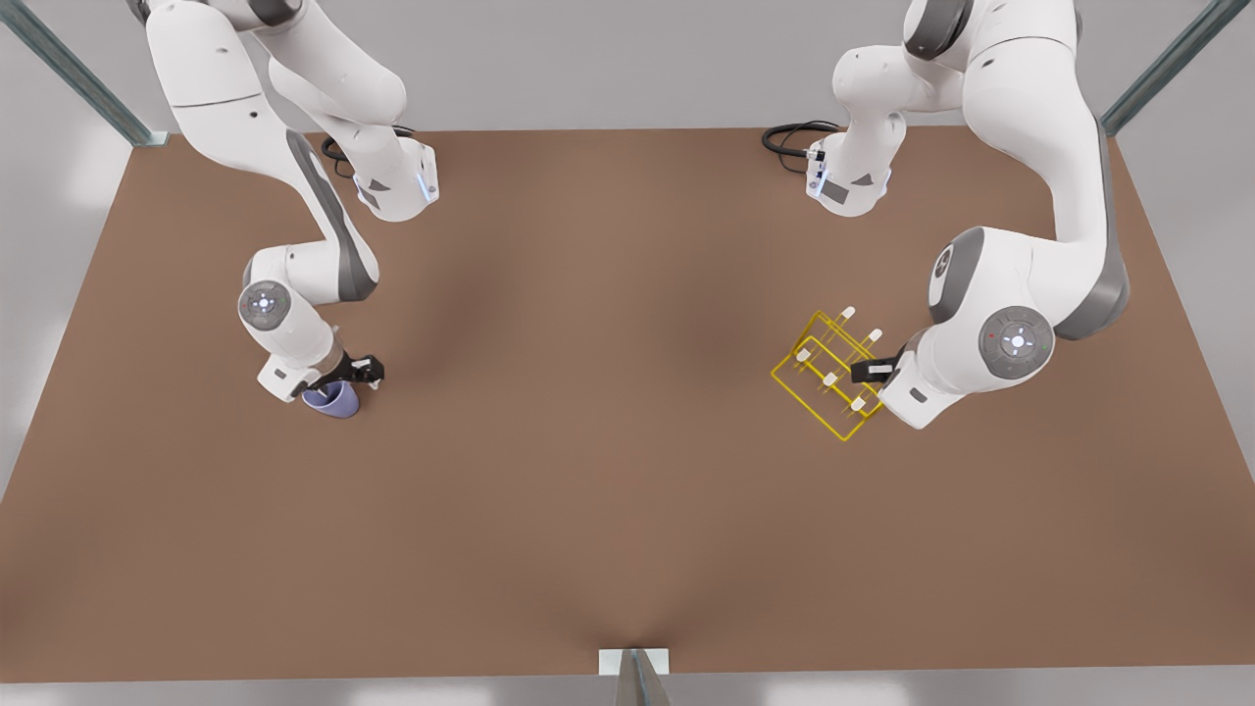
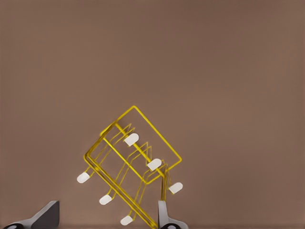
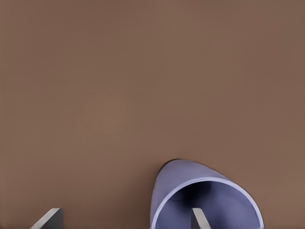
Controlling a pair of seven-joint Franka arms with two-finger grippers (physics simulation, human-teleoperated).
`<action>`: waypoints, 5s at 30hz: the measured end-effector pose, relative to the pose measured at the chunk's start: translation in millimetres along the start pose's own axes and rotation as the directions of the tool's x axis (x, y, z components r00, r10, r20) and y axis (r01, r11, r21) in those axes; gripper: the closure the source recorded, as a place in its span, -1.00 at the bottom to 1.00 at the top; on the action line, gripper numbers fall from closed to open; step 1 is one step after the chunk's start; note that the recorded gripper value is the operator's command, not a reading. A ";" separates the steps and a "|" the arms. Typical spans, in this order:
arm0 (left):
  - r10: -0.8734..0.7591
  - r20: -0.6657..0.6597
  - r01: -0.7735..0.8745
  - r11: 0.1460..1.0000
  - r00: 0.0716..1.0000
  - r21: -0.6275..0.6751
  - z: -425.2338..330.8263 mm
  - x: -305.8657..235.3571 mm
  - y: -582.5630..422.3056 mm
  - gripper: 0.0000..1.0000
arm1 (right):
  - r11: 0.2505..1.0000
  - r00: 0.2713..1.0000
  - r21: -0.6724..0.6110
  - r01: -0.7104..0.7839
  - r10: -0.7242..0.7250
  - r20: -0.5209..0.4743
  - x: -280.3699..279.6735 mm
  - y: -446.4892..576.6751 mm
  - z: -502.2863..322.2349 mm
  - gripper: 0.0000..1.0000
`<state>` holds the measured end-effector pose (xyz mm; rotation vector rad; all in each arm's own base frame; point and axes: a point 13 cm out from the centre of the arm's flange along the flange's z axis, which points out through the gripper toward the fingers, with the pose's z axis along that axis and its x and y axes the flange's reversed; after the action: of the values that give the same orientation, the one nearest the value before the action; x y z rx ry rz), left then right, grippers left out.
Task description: Place the cup on the cup holder
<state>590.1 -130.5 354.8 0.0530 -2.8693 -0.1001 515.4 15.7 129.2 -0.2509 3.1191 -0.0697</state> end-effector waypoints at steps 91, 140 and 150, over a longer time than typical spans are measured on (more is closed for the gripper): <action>-0.836 -0.056 0.826 0.527 0.547 0.201 49.3 -87.9 -135.9 -1.00 | 0.563 0.912 -0.740 -0.367 0.376 -0.167 -169.0 601.0 -34.5 -1.00; -0.997 0.052 0.942 0.065 0.051 0.328 220.5 -54.4 -337.4 -1.00 | 0.900 0.893 -0.002 -0.436 0.432 -0.128 34.0 -189.7 -369.3 -1.00; -0.996 0.073 0.935 0.065 0.043 0.349 241.7 -63.5 -336.9 -1.00 | 0.894 0.890 0.020 -0.447 0.447 -0.090 53.2 -240.4 -396.8 -1.00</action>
<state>595.5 -448.1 80.9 2.2824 -2.3745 -0.0527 495.1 -212.7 536.0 0.4895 3.1732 -0.0749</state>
